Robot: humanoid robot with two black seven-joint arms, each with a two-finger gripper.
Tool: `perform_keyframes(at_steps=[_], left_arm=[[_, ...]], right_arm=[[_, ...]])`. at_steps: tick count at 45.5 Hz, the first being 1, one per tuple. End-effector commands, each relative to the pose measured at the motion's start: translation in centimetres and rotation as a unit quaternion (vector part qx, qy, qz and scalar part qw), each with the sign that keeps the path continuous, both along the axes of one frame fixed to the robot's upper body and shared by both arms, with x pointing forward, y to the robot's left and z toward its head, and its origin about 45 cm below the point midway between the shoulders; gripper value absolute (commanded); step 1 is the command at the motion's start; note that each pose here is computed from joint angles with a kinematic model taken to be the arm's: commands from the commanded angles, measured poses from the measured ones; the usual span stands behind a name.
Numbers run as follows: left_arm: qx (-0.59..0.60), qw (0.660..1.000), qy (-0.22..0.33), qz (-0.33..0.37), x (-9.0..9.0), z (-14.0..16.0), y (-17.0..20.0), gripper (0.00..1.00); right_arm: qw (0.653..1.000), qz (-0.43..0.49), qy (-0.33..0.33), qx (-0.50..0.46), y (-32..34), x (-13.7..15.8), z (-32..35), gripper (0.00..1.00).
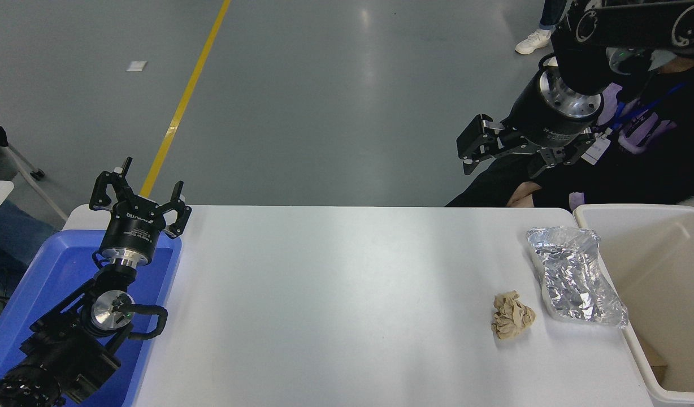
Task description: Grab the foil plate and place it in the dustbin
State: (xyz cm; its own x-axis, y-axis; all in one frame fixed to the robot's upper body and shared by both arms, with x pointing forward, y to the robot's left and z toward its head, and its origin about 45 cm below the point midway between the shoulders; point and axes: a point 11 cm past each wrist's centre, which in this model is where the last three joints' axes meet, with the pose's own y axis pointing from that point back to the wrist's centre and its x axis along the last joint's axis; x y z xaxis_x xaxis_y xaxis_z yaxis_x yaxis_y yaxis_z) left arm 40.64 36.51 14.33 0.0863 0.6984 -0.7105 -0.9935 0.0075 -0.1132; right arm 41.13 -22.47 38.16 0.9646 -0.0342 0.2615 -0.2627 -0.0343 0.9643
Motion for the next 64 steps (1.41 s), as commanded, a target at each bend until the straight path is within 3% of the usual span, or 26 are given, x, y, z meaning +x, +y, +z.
perform_keyframes(at_steps=[1,8,14,25,33,40,64], left_arm=[[0.0,1.0,0.0,0.0,0.0,0.0,0.0,0.98],[0.0,1.0,0.0,0.0,0.0,0.0,0.0,0.98],[0.0,1.0,0.001,0.0,-0.1,-0.1,0.0,0.98],[0.0,1.0,0.001,0.002,-0.1,-0.1,0.1,0.98],[-0.001,1.0,0.0,0.003,-0.1,-0.1,0.1,0.98],[0.0,1.0,0.0,0.002,-0.1,-0.1,0.1,0.98],[-0.002,1.0,-0.001,0.003,0.0,0.0,0.0,0.98]], right_arm=[[0.999,-0.029,0.015,0.021,-1.8,-0.2,-1.3,1.0],[0.998,-0.048,0.033,0.014,-3.8,-0.6,-2.9,1.0],[0.998,-0.062,0.002,-0.025,-7.1,-0.2,-4.4,1.0],[0.989,0.014,-0.043,-0.139,-12.6,-0.5,-9.8,0.98],[0.982,0.063,-0.04,-0.174,-17.5,-3.2,-15.6,0.98],[0.984,0.03,-0.077,-0.158,-20.2,-4.8,-18.4,0.98],[0.976,-0.046,-0.113,-0.179,-25.5,-7.7,-26.3,0.96]])
